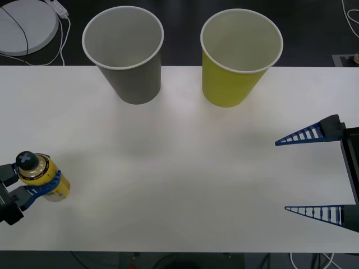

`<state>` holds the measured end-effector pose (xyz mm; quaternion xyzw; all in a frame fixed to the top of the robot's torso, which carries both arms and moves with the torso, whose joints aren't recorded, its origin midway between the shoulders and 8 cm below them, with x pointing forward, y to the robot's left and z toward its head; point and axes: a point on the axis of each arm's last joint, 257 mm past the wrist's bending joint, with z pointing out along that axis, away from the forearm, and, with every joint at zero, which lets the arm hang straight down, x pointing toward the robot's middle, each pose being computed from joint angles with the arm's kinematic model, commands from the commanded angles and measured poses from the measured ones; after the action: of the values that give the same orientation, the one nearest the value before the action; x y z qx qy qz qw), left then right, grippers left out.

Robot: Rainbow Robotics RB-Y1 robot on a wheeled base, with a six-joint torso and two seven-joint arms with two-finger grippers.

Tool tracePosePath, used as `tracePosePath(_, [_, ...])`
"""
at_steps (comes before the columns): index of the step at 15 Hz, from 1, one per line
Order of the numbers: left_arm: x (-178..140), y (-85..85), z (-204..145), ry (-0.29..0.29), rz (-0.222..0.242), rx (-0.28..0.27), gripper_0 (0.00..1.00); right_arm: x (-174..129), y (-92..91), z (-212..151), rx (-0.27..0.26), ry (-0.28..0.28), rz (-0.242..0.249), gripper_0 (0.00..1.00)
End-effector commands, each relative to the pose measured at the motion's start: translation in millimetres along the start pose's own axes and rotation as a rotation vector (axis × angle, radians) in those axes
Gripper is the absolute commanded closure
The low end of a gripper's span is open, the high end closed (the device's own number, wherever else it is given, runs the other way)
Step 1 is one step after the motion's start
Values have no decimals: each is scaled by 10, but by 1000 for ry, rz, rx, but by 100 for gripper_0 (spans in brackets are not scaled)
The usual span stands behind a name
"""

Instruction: Put the can into the green bin and the plastic bottle into the gray bin

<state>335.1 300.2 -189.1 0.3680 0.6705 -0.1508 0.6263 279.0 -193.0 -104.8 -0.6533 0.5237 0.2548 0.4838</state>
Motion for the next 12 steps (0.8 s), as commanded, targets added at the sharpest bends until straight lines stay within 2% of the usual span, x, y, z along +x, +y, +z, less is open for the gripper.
tracePosePath(1, [-56, 167, -85, 13, 8, -37, 100, 0, 0, 0, 0, 0, 0, 0])
tracePosePath(3, [-81, 283, -111, 14, 10, -70, 100, 0, 0, 0, 0, 0, 0, 0])
tracePosePath(5, [-123, 406, -84, 23, 15, -127, 100, 0, 0, 0, 0, 0, 0, 0])
tracePosePath(8, [-232, 474, -50, 14, -5, -173, 100, 0, 0, 0, 0, 0, 0, 0])
tracePosePath(10, [-296, 508, -65, 10, -5, -174, 100, 0, 0, 0, 0, 0, 0, 0])
tracePosePath(11, [-338, 510, -64, 14, 7, -162, 100, 0, 0, 0, 0, 0, 0, 0])
tracePosePath(12, [-365, 493, -58, 25, -1, -145, 100, 0, 0, 0, 0, 0, 0, 0])
